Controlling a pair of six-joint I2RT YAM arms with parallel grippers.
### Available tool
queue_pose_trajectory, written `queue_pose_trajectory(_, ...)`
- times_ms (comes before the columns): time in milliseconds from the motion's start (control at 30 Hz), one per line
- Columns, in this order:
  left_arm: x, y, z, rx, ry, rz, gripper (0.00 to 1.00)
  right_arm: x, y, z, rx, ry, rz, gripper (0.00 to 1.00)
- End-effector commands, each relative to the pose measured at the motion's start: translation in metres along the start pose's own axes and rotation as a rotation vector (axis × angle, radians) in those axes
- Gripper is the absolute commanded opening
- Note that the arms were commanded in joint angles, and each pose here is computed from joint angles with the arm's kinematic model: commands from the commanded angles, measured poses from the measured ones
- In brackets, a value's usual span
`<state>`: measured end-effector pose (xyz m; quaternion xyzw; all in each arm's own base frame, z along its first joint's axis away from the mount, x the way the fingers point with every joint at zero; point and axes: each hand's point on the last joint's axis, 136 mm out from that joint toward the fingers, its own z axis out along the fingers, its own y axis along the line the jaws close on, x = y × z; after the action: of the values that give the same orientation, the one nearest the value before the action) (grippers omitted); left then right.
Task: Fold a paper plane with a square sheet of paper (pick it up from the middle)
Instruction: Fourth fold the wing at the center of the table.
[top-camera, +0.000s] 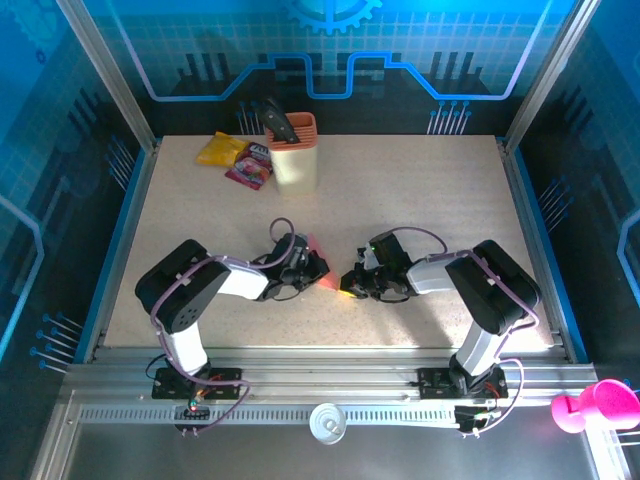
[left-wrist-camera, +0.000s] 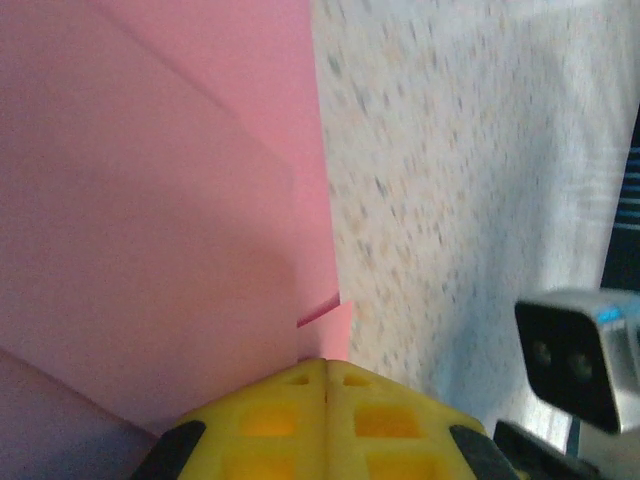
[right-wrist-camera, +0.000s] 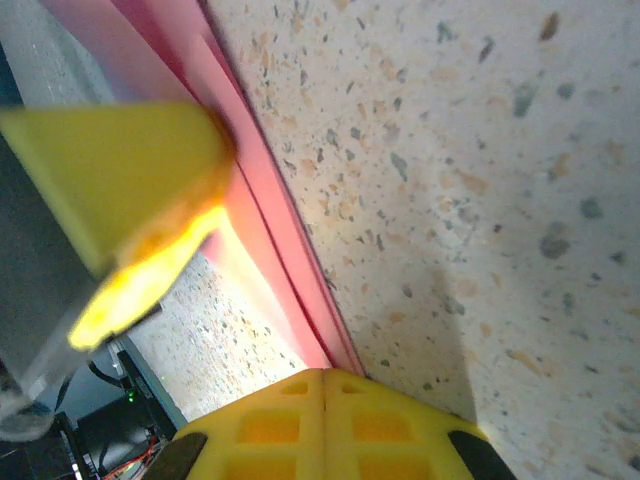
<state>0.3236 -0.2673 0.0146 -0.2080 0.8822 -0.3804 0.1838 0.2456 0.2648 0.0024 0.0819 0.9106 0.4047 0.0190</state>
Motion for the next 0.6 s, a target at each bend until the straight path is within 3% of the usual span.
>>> queue_pose_trajectory(0, -0.004, 0.069, -0.008, -0.221, 0.001, -0.019, 0.0, 0.056, -0.124, -0.007, 0.428, 0.115, 0.253, 0.0)
queue_pose_trajectory(333, -0.032, 0.083, -0.014, -0.249, -0.031, -0.038, 0.0, 0.061, -0.131, -0.004, 0.428, 0.122, 0.277, 0.0)
queue_pose_trajectory(567, -0.006, 0.071, -0.011, -0.236, 0.04, 0.004, 0.0, 0.035, -0.072, -0.017, 0.244, 0.036, 0.149, 0.0)
